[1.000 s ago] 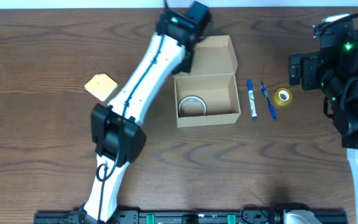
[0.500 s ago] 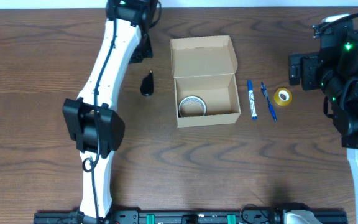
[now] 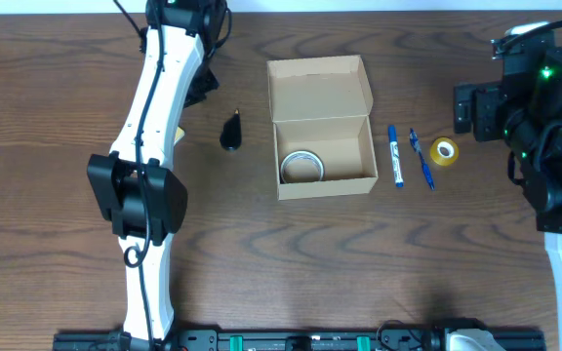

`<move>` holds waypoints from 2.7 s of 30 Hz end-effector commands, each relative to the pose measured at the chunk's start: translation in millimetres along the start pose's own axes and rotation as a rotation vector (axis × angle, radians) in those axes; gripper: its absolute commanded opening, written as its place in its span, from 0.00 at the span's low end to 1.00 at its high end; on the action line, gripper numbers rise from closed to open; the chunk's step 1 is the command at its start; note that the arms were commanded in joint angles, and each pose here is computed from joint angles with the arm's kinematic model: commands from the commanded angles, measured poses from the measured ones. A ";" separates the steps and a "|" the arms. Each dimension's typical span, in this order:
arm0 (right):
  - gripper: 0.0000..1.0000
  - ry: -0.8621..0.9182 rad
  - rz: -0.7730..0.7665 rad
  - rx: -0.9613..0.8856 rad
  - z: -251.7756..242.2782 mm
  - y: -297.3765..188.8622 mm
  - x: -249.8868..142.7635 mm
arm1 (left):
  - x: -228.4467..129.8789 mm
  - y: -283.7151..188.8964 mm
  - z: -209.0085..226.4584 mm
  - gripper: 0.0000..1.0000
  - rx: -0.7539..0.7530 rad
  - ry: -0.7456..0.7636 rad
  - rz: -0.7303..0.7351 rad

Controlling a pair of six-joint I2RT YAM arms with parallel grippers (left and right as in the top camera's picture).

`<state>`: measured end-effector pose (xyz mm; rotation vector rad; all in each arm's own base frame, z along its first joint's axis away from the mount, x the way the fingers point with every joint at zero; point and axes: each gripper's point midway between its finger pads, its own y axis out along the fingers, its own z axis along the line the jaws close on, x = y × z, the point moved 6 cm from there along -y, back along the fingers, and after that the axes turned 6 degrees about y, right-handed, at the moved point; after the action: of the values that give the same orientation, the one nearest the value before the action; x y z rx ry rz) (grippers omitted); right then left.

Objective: Pack container
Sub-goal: 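Lift the left gripper out of the box and swing it left, then move the left gripper over the yellow spiral sticky-note pad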

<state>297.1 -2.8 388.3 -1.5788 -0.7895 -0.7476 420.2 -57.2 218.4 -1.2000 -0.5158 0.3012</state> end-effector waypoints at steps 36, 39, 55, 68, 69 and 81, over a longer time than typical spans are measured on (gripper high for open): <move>0.98 -0.012 -0.017 0.000 1.2 -8.3 5.0 | 88.5 -92.9 47.1 0.14 -0.193 -0.363 -0.585; 0.98 -0.013 -0.015 0.000 1.4 -7.1 4.9 | 96.4 -102.1 46.5 0.15 -0.221 -0.349 -0.636; 0.98 -0.018 0.016 0.002 3.2 3.2 2.3 | 88.8 -142.5 85.9 0.14 -0.064 -0.377 -0.798; 0.99 -0.018 0.019 -0.040 -1.6 3.1 2.0 | 38.9 -97.9 106.4 0.14 -0.063 -0.406 -0.702; 0.99 -0.018 0.019 -0.040 -1.6 3.1 2.1 | 32.3 -96.0 111.2 0.14 -0.070 -0.411 -0.706; 0.99 -0.021 0.040 -0.036 -0.9 3.0 -1.9 | -12.6 -72.4 121.8 0.20 -0.237 -0.404 -0.675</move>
<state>298.7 -7.0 378.5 -1.6306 -0.7391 -0.7172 340.6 14.4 327.5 -1.0610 -1.3220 -0.1255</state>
